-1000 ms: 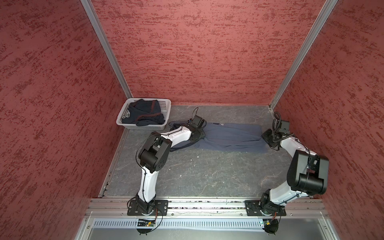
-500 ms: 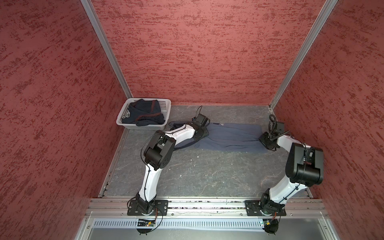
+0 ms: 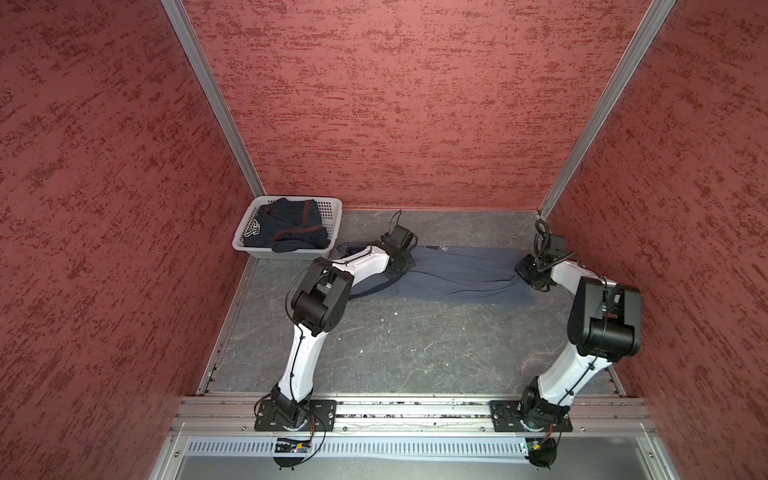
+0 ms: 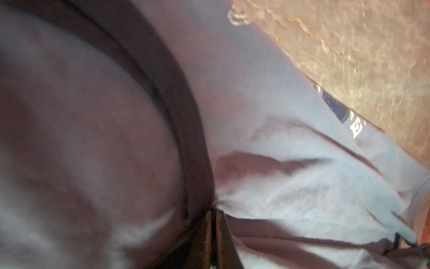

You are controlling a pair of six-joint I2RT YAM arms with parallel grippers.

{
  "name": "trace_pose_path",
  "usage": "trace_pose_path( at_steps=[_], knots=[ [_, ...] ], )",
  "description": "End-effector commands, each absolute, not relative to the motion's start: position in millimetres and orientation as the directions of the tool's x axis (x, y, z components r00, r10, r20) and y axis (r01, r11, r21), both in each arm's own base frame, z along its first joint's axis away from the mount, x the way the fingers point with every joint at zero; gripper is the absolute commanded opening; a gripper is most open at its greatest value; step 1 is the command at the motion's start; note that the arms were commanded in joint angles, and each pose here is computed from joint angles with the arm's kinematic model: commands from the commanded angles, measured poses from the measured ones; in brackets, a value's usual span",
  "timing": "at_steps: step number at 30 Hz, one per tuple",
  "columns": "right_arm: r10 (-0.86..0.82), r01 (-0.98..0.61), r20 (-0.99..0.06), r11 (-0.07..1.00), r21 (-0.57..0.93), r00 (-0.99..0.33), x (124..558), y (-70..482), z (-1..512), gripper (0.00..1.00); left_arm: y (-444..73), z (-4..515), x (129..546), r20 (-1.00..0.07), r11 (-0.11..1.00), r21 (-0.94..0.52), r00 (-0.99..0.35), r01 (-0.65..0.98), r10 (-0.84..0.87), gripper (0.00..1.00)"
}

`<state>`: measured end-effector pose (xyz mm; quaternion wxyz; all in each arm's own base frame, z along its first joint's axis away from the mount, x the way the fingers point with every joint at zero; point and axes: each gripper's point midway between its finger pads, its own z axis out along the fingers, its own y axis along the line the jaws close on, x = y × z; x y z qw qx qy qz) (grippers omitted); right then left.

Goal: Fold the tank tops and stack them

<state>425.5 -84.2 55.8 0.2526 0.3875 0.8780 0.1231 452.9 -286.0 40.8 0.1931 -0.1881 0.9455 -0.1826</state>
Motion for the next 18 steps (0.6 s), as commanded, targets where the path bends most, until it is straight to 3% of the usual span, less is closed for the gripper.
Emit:
trace_pose_path(
  at_steps=[1,8,18],
  knots=[
    [0.738,0.627,-0.367,0.674,0.390,-0.566,432,-88,56,0.08,-272,31,456,-0.294,0.860,-0.392,-0.842,-0.325,-0.452,0.01],
    [0.734,0.651,-0.384,0.676,0.345,-0.560,436,-98,55,0.00,-258,31,456,-0.293,0.850,-0.379,-0.823,-0.366,-0.486,0.00],
    [0.737,0.657,-0.385,0.672,0.341,-0.555,447,-103,51,0.00,-250,40,456,-0.306,0.836,-0.391,-0.803,-0.384,-0.512,0.00]
  ],
)
